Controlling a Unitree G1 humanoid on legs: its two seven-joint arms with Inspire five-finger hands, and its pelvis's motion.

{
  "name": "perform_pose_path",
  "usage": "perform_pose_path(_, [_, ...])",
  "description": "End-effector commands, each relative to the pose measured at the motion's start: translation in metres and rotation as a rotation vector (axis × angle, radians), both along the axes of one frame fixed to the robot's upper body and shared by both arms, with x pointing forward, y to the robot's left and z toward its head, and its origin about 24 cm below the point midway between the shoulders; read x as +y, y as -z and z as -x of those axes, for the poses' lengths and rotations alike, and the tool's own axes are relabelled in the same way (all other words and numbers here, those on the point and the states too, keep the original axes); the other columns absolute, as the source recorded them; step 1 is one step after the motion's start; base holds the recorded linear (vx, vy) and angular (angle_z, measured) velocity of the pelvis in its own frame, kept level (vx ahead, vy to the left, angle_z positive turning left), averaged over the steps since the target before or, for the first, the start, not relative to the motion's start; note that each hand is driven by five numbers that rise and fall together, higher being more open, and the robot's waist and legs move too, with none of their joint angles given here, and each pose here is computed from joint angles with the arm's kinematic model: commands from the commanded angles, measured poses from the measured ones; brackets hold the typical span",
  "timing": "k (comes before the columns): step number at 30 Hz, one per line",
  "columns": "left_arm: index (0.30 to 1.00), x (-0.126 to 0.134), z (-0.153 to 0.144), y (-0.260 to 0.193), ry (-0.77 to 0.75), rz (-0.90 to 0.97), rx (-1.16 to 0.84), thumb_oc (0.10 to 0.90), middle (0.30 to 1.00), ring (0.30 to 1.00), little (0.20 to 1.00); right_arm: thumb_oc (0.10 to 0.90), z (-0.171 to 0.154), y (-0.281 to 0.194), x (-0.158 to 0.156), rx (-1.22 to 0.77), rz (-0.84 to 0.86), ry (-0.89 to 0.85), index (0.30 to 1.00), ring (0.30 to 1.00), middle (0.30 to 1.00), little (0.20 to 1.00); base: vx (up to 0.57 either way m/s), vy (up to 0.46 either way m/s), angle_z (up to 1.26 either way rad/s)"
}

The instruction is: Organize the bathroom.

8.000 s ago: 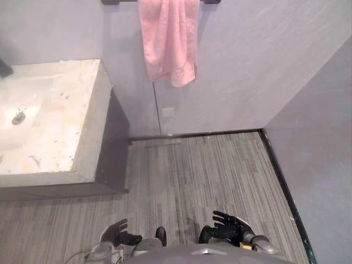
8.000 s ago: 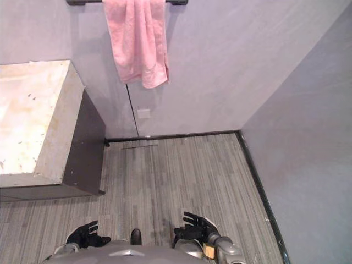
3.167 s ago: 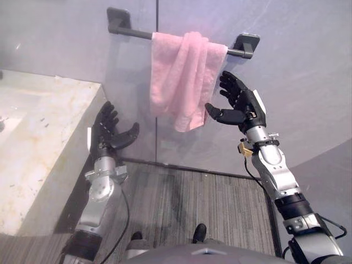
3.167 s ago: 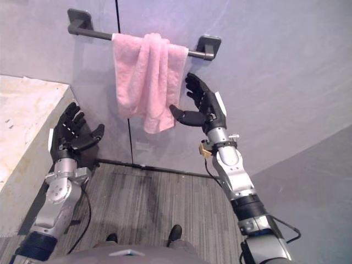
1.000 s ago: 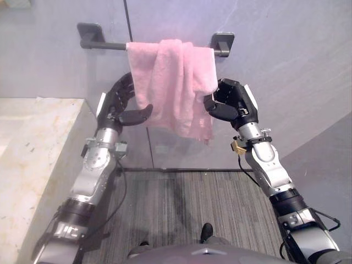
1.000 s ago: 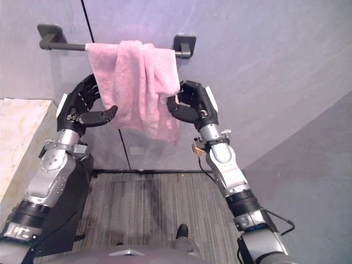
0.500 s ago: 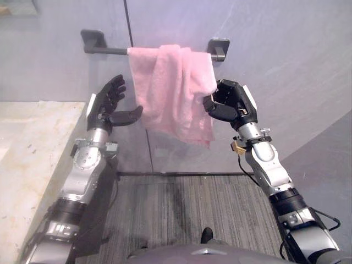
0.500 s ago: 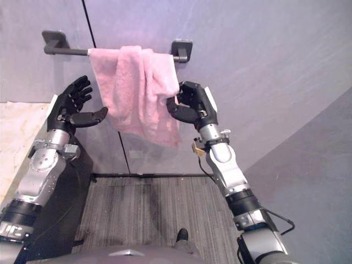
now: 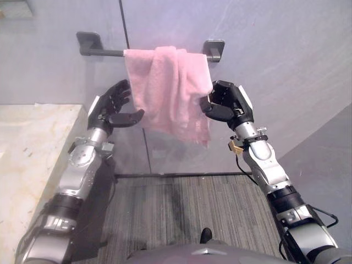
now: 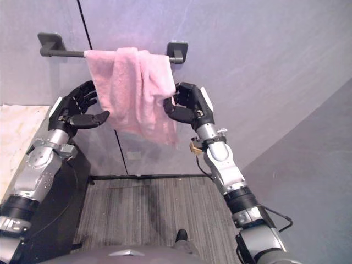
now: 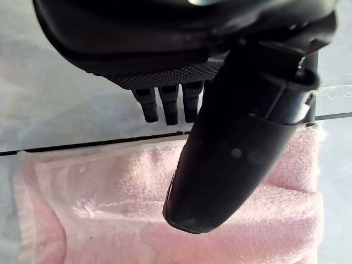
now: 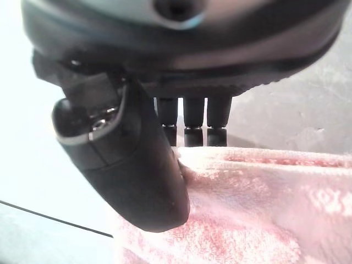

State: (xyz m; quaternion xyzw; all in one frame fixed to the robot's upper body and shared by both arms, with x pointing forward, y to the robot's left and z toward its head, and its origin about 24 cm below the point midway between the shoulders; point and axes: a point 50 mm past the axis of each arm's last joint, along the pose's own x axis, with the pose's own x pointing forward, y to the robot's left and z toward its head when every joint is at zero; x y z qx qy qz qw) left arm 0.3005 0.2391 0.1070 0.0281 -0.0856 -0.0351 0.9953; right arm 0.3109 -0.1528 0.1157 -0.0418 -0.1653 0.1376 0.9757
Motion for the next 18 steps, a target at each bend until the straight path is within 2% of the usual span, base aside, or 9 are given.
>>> perform_pose_path(1, [0.900, -0.008, -0.025, -0.076, 0.051, -0.028, -0.313, 0.800, 0.900, 0.900, 0.900, 0.402, -0.003, -0.018, 0.009, -0.100, 0.059, -0.096, 0.302, 0.302, 0.302, 0.302, 0.01, -0.002, -0.04])
perform_pose_path(4, [0.900, -0.008, -0.026, -0.078, 0.057, -0.023, -0.318, 0.800, 0.900, 0.900, 0.900, 0.411, -0.003, -0.016, 0.008, -0.095, 0.062, -0.097, 0.316, 0.316, 0.316, 0.316, 0.01, -0.004, -0.07])
perform_pose_path(5, [0.851, -0.008, -0.026, -0.078, 0.062, -0.018, -0.318, 0.767, 0.851, 0.851, 0.851, 0.414, -0.003, -0.016, 0.008, -0.093, 0.061, -0.097, 0.321, 0.321, 0.321, 0.321, 0.02, -0.005, -0.08])
perform_pose_path(6, [0.695, -0.008, -0.026, -0.078, 0.062, -0.022, -0.318, 0.664, 0.695, 0.695, 0.695, 0.413, -0.002, -0.015, 0.008, -0.091, 0.061, -0.098, 0.319, 0.319, 0.319, 0.319, 0.02, -0.007, -0.09])
perform_pose_path(7, [0.599, -0.008, -0.026, -0.078, 0.060, -0.026, -0.318, 0.599, 0.599, 0.599, 0.599, 0.409, -0.002, -0.014, 0.008, -0.090, 0.062, -0.099, 0.314, 0.314, 0.314, 0.314, 0.02, -0.006, -0.08])
perform_pose_path(9, [0.542, -0.008, -0.026, -0.078, 0.047, -0.037, -0.316, 0.562, 0.542, 0.542, 0.542, 0.403, -0.001, -0.013, 0.008, -0.089, 0.062, -0.099, 0.305, 0.305, 0.305, 0.305, 0.02, -0.004, -0.06])
perform_pose_path(10, [0.352, -0.006, -0.027, -0.078, 0.030, -0.049, -0.314, 0.435, 0.352, 0.352, 0.352, 0.402, -0.001, -0.013, 0.009, -0.088, 0.061, -0.102, 0.302, 0.302, 0.302, 0.302, 0.01, -0.002, -0.03])
perform_pose_path(11, [0.300, -0.005, -0.027, -0.079, 0.022, -0.053, -0.318, 0.400, 0.300, 0.300, 0.300, 0.400, -0.001, -0.013, 0.008, -0.089, 0.060, -0.104, 0.300, 0.300, 0.300, 0.300, 0.00, 0.000, 0.00])
perform_pose_path(18, [0.300, 0.008, -0.025, -0.083, -0.098, -0.060, -0.369, 0.400, 0.300, 0.300, 0.300, 0.400, 0.001, -0.013, 0.009, -0.091, 0.052, -0.107, 0.300, 0.300, 0.300, 0.300, 0.00, 0.000, 0.00])
